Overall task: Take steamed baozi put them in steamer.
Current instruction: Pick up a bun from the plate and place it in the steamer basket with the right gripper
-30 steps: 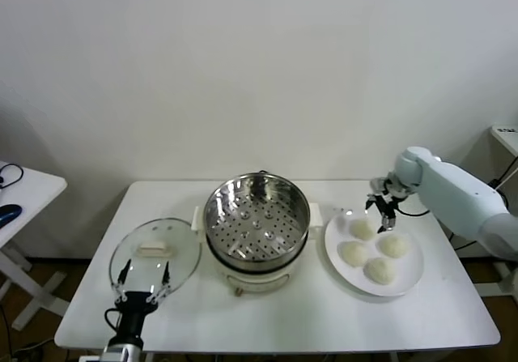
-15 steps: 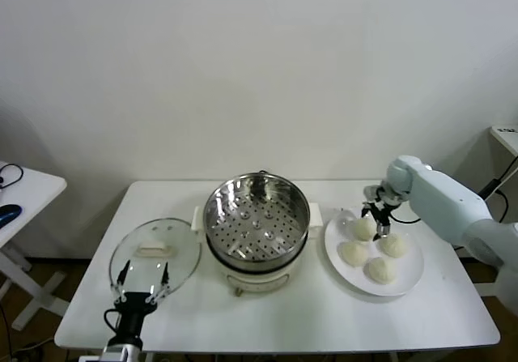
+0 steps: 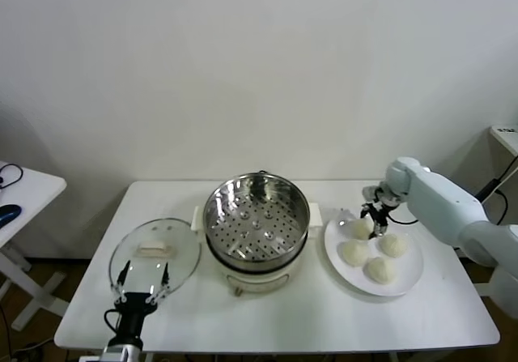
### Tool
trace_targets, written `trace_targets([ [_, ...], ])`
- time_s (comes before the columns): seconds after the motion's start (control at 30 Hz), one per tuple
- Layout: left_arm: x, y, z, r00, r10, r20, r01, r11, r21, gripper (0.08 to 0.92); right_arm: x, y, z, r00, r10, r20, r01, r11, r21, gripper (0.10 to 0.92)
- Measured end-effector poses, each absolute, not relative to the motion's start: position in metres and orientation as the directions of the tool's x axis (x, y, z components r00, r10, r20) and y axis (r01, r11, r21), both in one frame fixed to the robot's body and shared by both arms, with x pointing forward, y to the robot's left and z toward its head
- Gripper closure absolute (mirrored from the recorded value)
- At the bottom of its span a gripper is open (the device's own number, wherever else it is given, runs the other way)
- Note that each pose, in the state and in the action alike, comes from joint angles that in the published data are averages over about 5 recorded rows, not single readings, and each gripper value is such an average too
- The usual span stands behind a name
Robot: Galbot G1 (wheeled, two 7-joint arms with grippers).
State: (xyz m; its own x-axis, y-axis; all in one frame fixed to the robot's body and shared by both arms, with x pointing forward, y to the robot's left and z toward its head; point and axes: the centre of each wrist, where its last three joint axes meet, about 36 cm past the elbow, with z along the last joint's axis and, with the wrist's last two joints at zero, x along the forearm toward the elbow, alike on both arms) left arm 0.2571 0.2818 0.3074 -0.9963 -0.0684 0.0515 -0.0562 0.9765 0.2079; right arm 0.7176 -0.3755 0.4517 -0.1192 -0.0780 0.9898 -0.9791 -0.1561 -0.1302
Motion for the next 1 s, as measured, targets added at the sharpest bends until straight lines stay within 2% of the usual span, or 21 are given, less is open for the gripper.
trace_targets([
  [0.23, 0.257, 0.283, 0.308, -0.996, -0.072, 0.051, -0.059, 0.976, 0.21, 0.177, 0.722, -0.372, 0.467, -0.138, -0.099, 0.985, -0.97, -0.186, -0.155, 0.35],
  [0.4, 0.256, 0.283, 0.309, -0.996, -0.072, 0.051, -0.06, 0.976, 0.211, 0.177, 0.727, -0.362, 0.498, -0.164, -0.119, 0.979, -0.948, -0.254, -0.19, 0.355],
  [0.67, 0.254, 0.284, 0.31, -0.996, -0.072, 0.051, -0.059, 0.975, 0.214, 0.177, 0.726, -0.317, 0.587, -0.229, -0.16, 0.96, -0.848, -0.452, -0.277, 0.357],
  [1.0, 0.251, 0.28, 0.312, -0.997, -0.056, 0.054, -0.042, 0.974, 0.224, 0.177, 0.698, -0.223, 0.707, -0.307, -0.186, 0.933, -0.587, -0.735, -0.339, 0.353],
])
